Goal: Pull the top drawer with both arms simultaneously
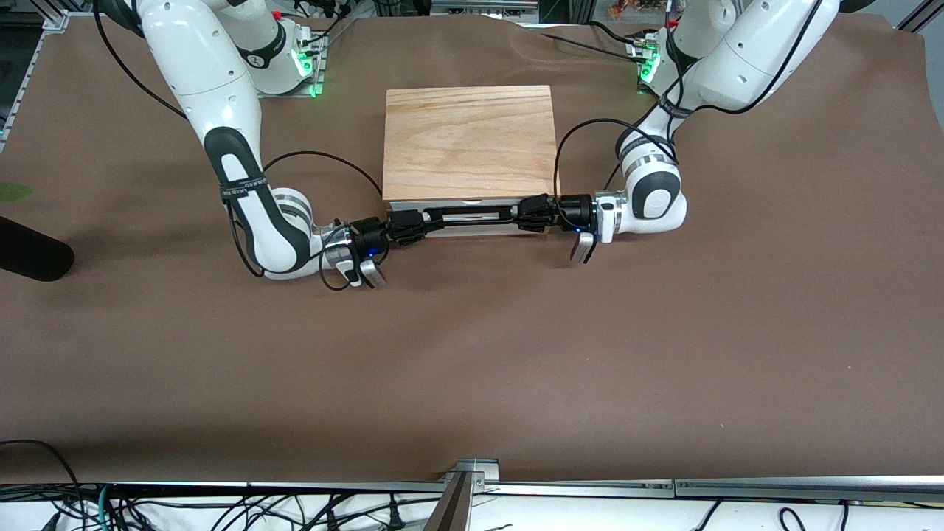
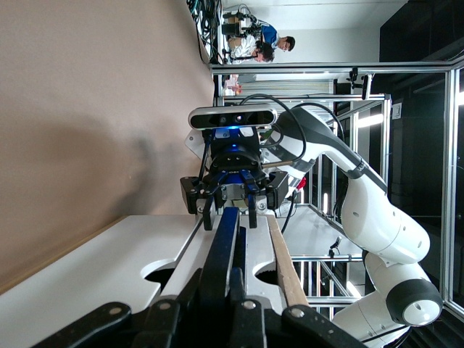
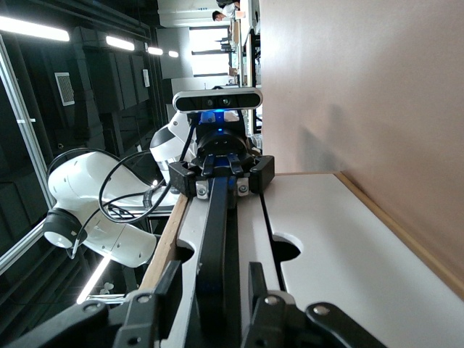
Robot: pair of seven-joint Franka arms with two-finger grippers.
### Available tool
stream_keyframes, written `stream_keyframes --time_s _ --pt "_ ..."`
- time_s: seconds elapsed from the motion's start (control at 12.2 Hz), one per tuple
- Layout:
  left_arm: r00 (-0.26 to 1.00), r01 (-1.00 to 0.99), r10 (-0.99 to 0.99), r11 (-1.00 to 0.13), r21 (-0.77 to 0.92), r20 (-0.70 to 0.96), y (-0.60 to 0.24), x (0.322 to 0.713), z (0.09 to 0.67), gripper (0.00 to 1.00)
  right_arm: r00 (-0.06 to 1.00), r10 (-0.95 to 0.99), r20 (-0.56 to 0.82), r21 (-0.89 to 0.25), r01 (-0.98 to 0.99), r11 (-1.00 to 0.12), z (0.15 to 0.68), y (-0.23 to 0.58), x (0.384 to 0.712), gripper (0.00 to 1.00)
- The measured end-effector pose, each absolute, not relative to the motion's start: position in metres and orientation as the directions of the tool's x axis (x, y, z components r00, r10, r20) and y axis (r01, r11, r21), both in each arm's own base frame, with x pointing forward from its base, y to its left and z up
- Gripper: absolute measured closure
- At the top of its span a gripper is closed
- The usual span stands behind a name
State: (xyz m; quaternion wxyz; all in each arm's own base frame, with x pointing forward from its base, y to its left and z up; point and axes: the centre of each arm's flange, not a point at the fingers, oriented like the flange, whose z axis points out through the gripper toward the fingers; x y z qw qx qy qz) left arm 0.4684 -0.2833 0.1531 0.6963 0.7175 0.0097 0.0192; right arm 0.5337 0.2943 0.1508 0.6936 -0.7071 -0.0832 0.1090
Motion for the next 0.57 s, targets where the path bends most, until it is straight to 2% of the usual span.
stream_keyframes --time_s 0.33,0.57 --pt "0.999 -0.012 0.041 -0.029 1.0 0.013 -0.2833 0.4684 0.1528 0.83 0.964 0.263 -0.029 -0.999 -0.022 -0.03 0.1529 0.2965 0.5371 0.62" --pt "0.999 -0.012 0.041 -0.028 1.0 0.013 -0.2833 0.4684 0.1526 0.83 0.964 0.265 -0.029 -0.999 -0.021 -0.032 0.1528 0.298 0.5366 0.62"
